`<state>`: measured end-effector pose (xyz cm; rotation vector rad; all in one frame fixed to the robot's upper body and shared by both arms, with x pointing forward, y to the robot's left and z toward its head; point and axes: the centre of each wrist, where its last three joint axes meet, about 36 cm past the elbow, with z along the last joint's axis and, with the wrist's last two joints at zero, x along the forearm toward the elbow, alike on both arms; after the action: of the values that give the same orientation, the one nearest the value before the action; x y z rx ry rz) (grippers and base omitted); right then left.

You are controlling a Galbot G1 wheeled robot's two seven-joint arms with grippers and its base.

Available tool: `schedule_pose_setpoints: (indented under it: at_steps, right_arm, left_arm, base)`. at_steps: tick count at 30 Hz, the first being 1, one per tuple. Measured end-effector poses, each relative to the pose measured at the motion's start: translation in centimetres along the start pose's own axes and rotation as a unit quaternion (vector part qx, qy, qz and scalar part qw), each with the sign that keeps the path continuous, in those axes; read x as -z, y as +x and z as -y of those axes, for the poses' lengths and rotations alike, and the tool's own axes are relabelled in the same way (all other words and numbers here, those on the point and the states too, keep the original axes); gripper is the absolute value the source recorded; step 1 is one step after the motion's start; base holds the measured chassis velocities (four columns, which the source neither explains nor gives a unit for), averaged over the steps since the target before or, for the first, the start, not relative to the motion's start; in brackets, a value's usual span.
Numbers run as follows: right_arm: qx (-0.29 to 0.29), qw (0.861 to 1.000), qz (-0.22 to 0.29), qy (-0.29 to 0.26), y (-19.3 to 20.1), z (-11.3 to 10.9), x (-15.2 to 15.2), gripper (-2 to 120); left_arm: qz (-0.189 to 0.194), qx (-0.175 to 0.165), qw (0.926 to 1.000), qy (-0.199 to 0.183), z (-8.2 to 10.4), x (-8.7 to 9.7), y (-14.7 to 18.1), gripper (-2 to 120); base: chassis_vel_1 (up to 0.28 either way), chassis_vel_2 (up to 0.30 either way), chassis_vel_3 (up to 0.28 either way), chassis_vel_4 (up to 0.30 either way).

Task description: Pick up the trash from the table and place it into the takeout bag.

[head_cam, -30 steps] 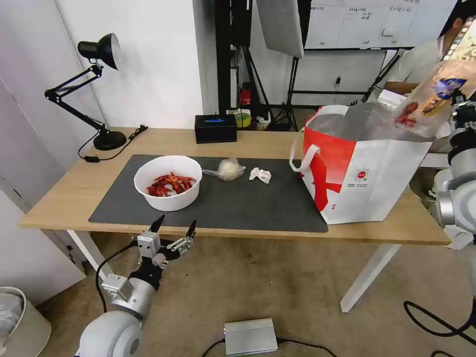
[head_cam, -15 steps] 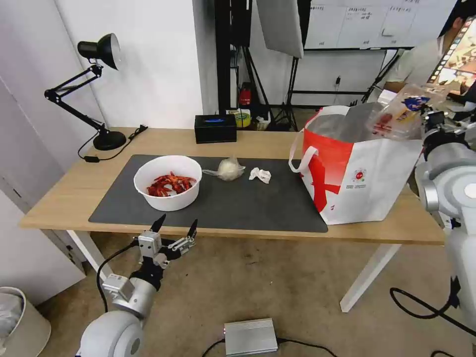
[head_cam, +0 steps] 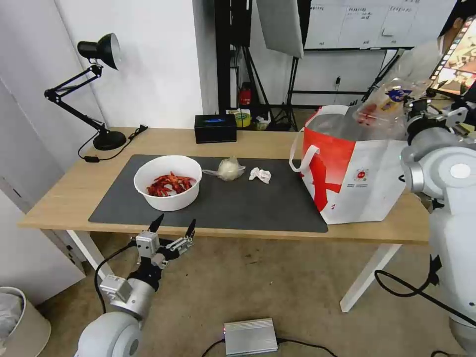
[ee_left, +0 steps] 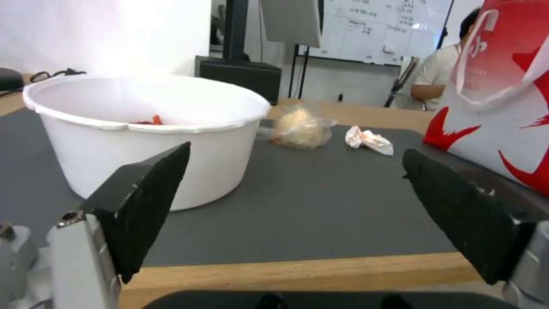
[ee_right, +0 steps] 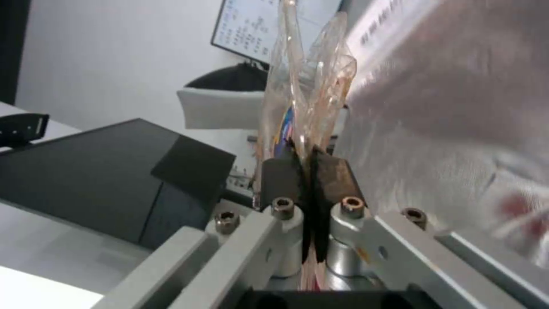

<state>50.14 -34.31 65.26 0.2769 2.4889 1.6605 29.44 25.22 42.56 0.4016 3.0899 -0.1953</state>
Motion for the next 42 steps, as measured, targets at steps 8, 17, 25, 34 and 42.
schedule_pose_setpoints:
  at_steps: [8,17,25,34,42]
  right_arm:
    - [-0.023,0.999,-0.024,-0.017,0.0,-0.2,-0.4,0]
    - [-0.032,0.999,-0.031,-0.021,0.1,-0.2,-0.4,0]
    - [-0.037,0.998,-0.034,-0.022,0.1,-0.2,-0.3,23]
    - [-0.045,0.998,-0.045,-0.023,0.6,0.0,-0.7,58]
    - [-0.049,0.997,-0.047,-0.025,1.2,0.0,-0.9,87]
  left_arm:
    - [0.0,0.004,1.0,-0.001,0.4,0.0,0.5,100]
    - [-0.001,0.005,1.0,0.0,0.5,0.0,0.6,100]
    - [-0.001,0.007,1.0,-0.001,0.6,0.0,0.9,100]
    - [0.0,0.007,1.0,-0.003,0.5,0.1,1.0,100]
    - [-0.002,-0.002,1.0,-0.006,0.0,-0.3,0.2,100]
  base:
    - [0.0,0.0,0.0,0.0]
    - [0.0,0.0,0.0,0.0]
    - [0.0,0.0,0.0,0.0]
    - [0.0,0.0,0.0,0.0]
    - [0.0,0.0,0.0,0.0]
